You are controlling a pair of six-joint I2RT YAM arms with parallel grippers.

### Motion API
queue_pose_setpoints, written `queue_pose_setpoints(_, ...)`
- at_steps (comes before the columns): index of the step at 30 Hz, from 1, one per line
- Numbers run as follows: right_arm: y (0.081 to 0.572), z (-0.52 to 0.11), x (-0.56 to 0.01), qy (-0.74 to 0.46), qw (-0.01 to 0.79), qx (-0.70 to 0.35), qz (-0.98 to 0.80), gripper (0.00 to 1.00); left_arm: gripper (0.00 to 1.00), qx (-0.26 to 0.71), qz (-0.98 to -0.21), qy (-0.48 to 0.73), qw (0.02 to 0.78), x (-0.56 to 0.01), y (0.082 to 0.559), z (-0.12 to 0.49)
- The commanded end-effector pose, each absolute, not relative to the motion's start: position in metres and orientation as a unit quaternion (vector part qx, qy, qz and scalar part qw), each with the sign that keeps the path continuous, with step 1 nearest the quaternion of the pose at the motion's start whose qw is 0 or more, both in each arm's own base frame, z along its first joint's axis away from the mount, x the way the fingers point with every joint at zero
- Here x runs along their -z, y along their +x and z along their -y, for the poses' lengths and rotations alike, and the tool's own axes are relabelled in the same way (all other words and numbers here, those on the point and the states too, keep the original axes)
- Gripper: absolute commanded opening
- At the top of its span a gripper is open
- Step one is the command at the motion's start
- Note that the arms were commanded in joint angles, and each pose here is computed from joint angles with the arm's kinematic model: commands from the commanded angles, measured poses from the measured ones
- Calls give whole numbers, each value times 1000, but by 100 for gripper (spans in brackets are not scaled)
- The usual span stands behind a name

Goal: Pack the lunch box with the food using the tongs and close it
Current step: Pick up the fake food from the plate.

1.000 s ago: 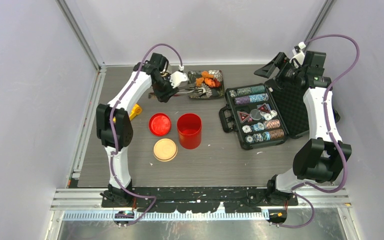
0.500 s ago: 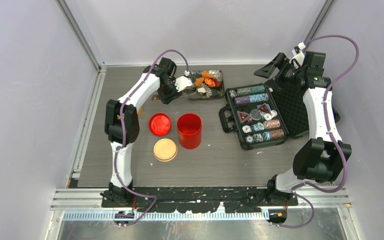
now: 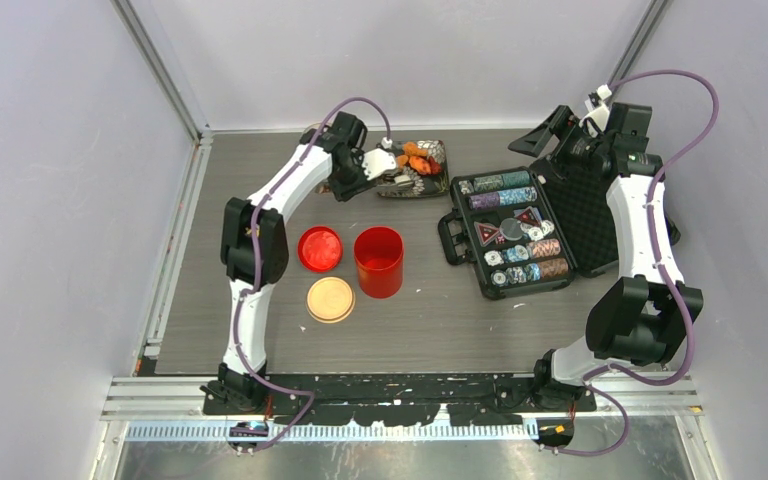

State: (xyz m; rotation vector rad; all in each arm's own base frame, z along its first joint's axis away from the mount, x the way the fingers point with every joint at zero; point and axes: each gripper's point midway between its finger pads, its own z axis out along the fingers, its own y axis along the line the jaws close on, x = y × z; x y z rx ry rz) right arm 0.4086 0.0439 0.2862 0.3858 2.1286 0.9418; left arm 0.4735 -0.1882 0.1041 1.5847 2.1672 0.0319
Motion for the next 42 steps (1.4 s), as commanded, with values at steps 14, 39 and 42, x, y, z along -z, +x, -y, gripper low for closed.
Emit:
queue_pose_setpoints(14, 410, -42, -310, 134, 416, -371, -820, 87, 39, -21, -784, 573, 239, -117, 477, 192)
queue_pose_setpoints(39, 409, -43, -310, 132, 415, -371, -820, 87, 27, 19, -813, 486, 320, -203, 478, 153)
queue_pose_setpoints(42, 409, -42, -310, 131, 416, -371, -820, 87, 27, 7, -825, 458, 331, -211, 493, 130)
